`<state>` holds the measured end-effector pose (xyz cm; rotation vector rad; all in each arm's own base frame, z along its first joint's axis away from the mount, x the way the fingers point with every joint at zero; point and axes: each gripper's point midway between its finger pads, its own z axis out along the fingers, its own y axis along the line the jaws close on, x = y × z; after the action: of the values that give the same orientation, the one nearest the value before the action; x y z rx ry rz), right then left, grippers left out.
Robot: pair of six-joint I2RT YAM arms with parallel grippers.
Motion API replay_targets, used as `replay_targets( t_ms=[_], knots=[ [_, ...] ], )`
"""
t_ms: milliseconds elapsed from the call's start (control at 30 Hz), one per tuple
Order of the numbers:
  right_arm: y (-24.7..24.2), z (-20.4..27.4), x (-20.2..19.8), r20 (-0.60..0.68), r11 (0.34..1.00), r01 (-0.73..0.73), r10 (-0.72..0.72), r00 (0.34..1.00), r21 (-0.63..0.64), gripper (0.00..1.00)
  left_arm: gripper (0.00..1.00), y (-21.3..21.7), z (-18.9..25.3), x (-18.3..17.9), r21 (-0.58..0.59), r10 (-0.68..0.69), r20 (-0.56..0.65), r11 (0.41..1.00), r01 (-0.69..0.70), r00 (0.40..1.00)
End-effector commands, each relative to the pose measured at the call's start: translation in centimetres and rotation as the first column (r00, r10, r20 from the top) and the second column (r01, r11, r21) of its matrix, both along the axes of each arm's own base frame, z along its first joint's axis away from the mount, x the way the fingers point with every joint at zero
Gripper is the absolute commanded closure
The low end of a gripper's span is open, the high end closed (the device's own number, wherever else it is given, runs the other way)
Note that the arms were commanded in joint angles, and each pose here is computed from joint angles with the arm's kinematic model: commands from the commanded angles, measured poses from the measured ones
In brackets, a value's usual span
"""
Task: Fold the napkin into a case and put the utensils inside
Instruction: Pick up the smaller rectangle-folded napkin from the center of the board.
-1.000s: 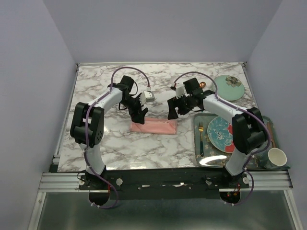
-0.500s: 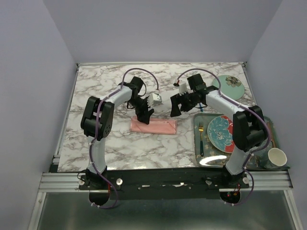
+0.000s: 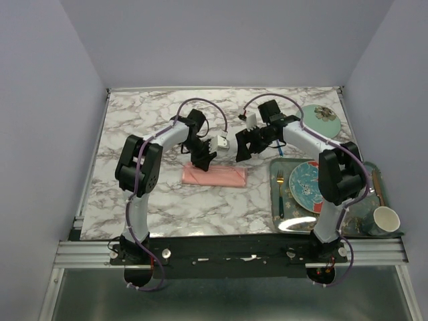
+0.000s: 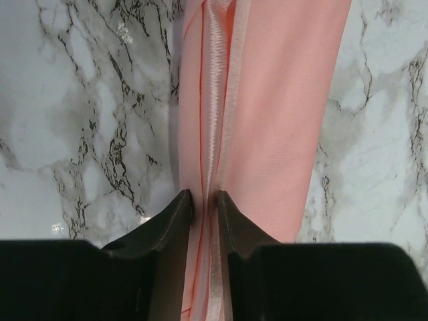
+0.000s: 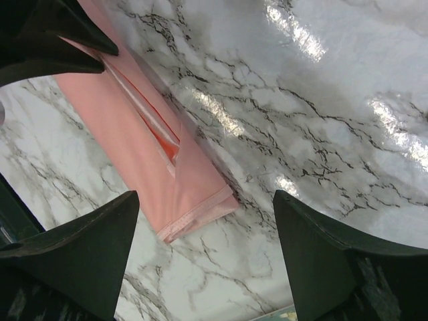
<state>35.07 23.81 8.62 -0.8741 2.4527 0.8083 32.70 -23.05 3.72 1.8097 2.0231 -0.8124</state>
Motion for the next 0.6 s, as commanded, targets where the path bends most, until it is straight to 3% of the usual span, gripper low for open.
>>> replay_targets(
  t_ms=[0, 167, 300, 400, 433, 567],
  knots=[
    [0.5, -0.1, 0.4, -0.017, 0.999, -0.044, 0.044, 0.999, 0.021, 0.13, 0.75, 0.0, -0.5, 0.1, 0.03, -0.06, 0.04, 0.998, 0.059, 0.997],
    [1.0, -0.4, 0.3, -0.038, 0.996, -0.081, 0.082, 0.996, 0.043, 0.19, 0.85, -0.4, -0.3, 0.1, 0.02, -0.1, 0.069, 0.995, 0.099, 0.993],
    [1.6, -0.7, 0.2, -0.056, 0.991, -0.111, 0.115, 0.992, 0.069, 0.23, 0.87, -1.0, 0.0, -0.4, 0.016, -0.144, 0.094, 0.99, 0.143, 0.985],
    [2.2, -0.6, 0.1, -0.065, 0.986, -0.134, 0.14, 0.988, 0.095, 0.27, 0.65, -1.6, 0.7, 0.0, -0.014, -0.145, 0.136, 0.989, 0.149, 0.98],
    [2.2, -0.7, 0.1, -0.07, 0.986, -0.135, 0.143, 0.987, 0.099, 0.29, 0.53, -1.4, 1.2, 0.0, -0.02, -0.136, 0.156, 0.99, 0.141, 0.978],
    [3.4, -1.0, -0.4, -0.094, 0.976, -0.175, 0.188, 0.978, 0.128, 0.35, 0.39, -1.1, 3.7, 1.6, -0.071, -0.044, 0.242, 0.995, 0.063, 0.969]
  ],
)
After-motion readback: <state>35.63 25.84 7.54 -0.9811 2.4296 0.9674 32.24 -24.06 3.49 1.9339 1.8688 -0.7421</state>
